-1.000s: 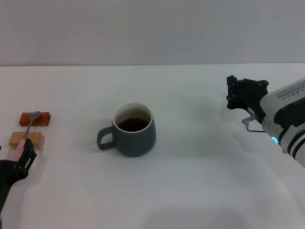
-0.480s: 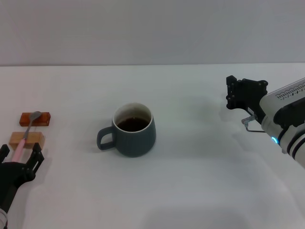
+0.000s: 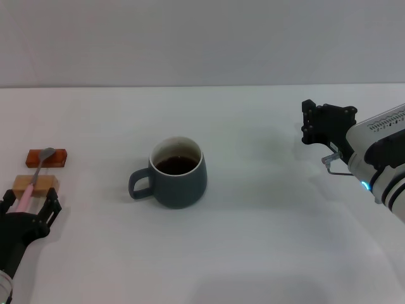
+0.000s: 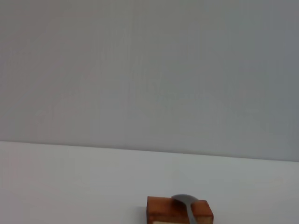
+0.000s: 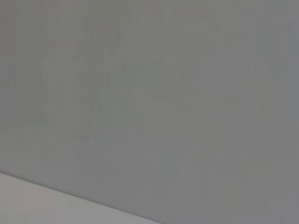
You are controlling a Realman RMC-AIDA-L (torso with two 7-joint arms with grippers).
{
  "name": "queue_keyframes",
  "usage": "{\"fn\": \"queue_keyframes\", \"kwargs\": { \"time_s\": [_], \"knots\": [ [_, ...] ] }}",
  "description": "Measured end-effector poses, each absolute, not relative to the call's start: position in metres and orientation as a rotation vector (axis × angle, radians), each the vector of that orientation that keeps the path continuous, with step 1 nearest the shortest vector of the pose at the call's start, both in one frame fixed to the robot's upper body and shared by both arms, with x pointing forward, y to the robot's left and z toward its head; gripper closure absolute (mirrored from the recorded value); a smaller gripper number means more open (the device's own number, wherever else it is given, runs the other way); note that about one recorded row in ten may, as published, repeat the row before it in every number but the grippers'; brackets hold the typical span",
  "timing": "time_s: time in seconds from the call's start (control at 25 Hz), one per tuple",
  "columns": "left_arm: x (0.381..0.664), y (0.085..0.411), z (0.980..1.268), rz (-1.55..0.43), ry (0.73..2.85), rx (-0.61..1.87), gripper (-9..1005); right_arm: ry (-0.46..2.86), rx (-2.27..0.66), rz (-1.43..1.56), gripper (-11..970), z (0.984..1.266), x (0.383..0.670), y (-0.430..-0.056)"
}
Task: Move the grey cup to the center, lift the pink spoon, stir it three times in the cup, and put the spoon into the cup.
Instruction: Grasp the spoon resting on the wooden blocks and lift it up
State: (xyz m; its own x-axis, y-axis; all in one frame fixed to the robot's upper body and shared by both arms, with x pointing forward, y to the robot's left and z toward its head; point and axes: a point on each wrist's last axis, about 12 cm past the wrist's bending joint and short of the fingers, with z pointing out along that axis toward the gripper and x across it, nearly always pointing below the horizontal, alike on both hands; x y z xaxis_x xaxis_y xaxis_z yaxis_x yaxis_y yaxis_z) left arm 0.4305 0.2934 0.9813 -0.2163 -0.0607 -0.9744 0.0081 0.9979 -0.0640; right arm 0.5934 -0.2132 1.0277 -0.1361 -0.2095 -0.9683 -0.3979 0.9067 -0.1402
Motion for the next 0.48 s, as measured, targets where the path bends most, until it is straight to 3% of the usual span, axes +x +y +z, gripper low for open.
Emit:
{"fn": "queue_keyframes", "kwargs": {
  "time_s": [0.48],
  "knots": [
    [0.4322, 0.2981, 0.98, -0.046, 1.797, -0.05, 183, 1.721, -0.463, 0.173, 960, 1.0277, 0.5935, -0.2133]
  ]
}}
